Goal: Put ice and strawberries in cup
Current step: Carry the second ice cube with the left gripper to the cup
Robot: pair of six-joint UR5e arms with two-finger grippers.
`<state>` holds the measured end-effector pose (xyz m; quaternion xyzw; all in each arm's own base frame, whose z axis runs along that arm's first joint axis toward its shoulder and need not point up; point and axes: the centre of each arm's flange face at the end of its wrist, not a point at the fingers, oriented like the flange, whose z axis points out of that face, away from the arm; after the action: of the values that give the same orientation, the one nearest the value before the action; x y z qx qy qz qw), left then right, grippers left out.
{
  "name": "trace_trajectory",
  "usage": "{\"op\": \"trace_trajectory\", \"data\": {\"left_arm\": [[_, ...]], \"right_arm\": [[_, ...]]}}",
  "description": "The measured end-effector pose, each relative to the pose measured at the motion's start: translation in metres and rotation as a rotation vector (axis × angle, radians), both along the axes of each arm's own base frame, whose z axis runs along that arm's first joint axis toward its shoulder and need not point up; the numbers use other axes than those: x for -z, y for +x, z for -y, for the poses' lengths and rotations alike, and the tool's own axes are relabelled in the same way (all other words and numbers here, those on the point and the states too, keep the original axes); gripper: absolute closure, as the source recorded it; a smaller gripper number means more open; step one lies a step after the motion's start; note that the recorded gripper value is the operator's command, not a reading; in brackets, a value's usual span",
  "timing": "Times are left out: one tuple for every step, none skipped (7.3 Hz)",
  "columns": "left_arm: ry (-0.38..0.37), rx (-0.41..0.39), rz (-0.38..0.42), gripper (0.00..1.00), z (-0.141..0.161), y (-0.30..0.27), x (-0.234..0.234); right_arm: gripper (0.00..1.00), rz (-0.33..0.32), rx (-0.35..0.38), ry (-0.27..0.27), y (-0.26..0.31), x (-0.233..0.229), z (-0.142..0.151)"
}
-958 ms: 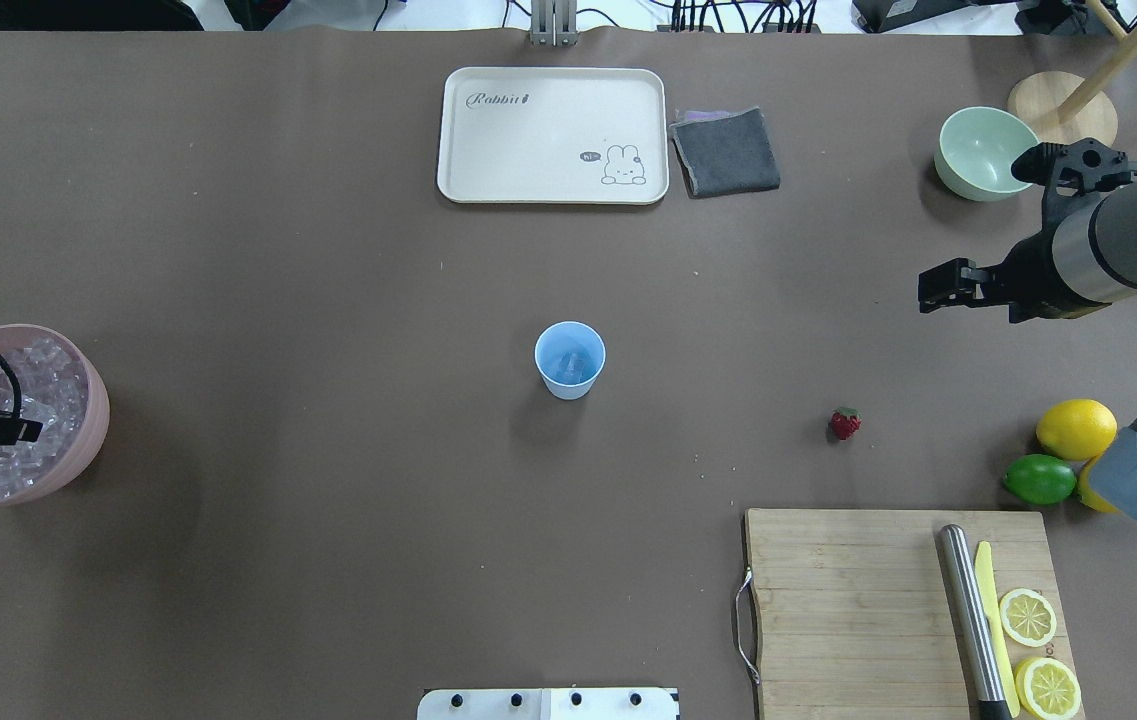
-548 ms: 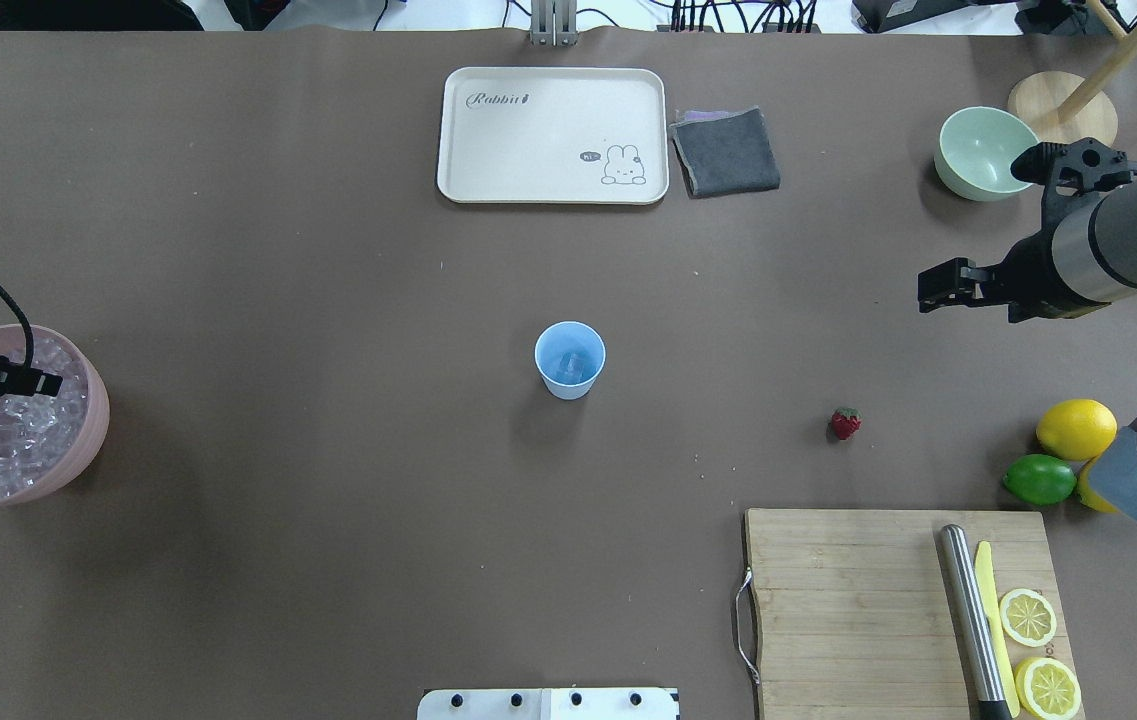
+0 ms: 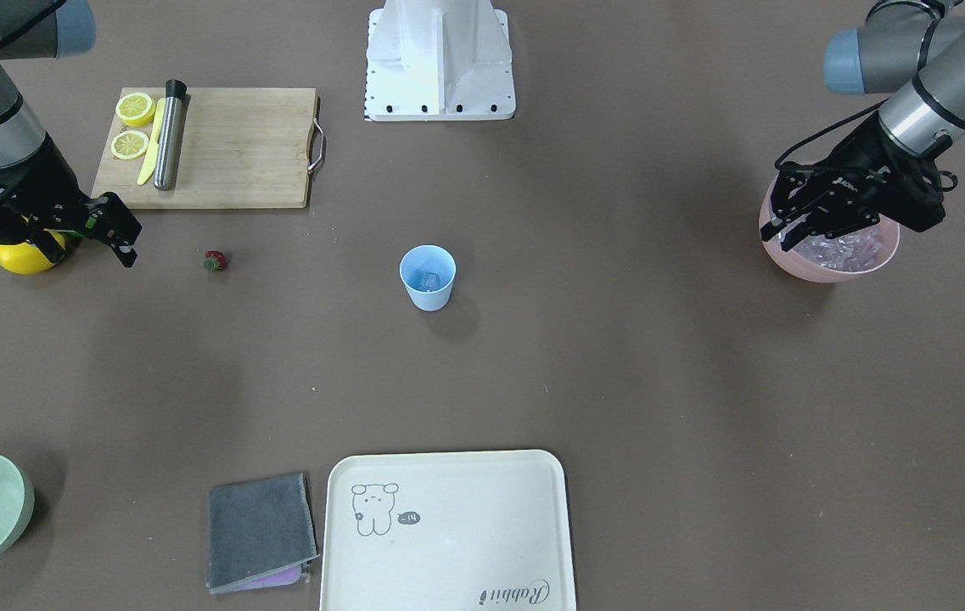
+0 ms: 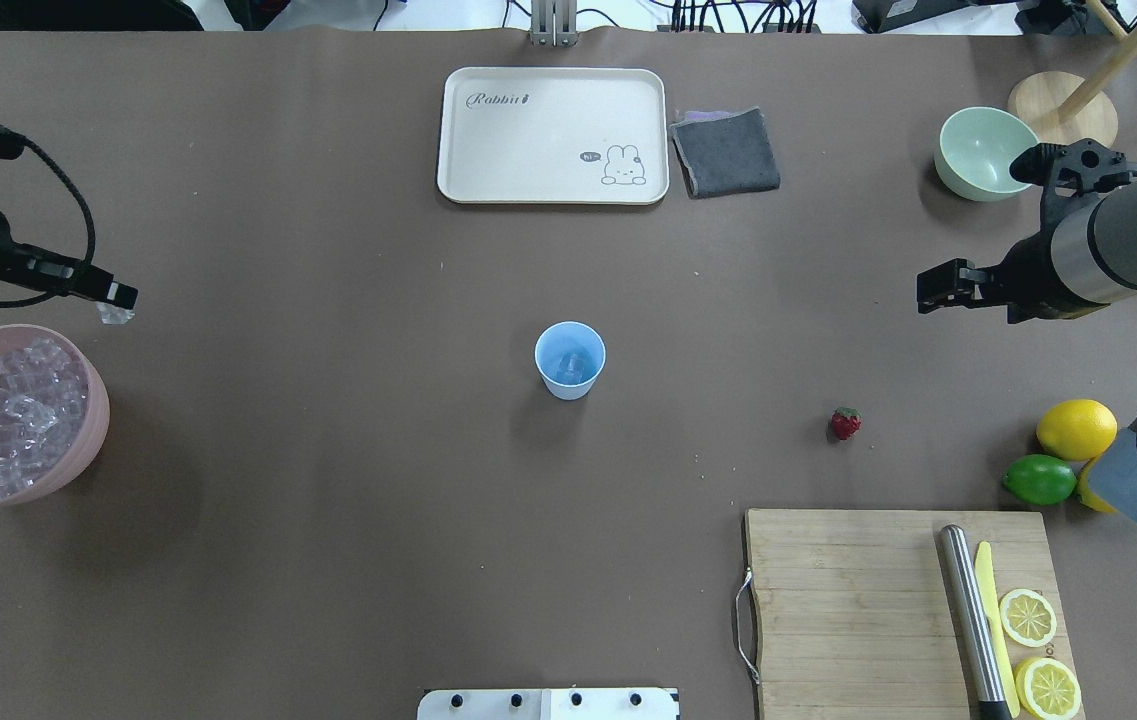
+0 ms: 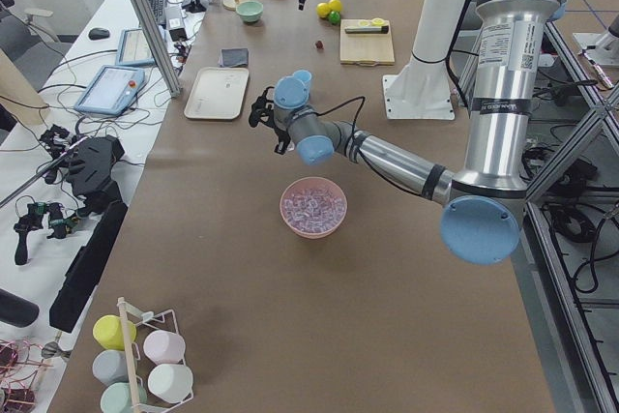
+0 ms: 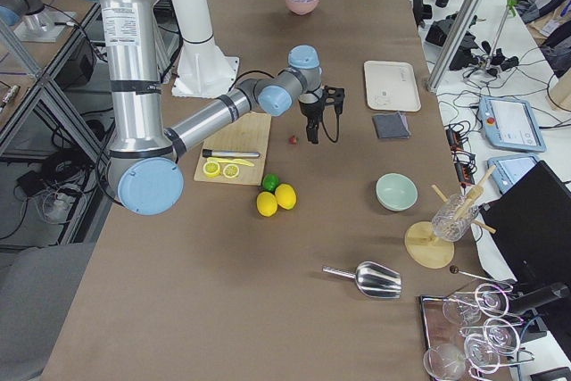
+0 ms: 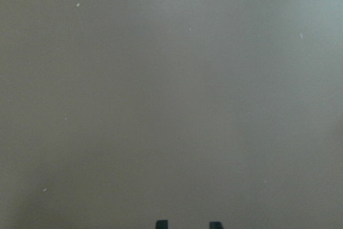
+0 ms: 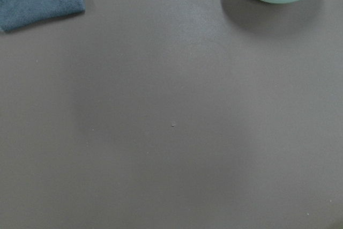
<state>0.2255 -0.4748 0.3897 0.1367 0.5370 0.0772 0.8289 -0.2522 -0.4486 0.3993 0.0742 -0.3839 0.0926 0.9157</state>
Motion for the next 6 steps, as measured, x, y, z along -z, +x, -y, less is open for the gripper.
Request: {"op": "trace_trajectory", "data": {"left_arm": [[-0.043,0.002,-0.045,1.0,0.004,0.029,0.034],[-0.07,-0.001,-0.078,1.0,0.004,0.062,0.064],[-0.085,0.002,-0.096,1.0,0.003,0.092,0.087],[-0.098,0.01,-0.108,1.0,0.001,0.125,0.106],[-0.107,0.025,-0.118,1.0,-0.001,0.16,0.125],[-0.115,0.045,-0.128,1.0,-0.004,0.193,0.145]], "right_arm": [[0.0,0.0,0.001,0.001,-0.001,0.0,0.0],[0.0,0.0,0.001,0.001,-0.001,0.0,0.0],[0.0,0.0,0.001,0.002,-0.001,0.001,0.0],[0.0,0.0,0.001,0.002,-0.001,0.001,0.0],[0.0,0.0,0.001,0.002,-0.001,0.001,0.0],[0.0,0.0,0.002,0.002,-0.001,0.001,0.0]]}}
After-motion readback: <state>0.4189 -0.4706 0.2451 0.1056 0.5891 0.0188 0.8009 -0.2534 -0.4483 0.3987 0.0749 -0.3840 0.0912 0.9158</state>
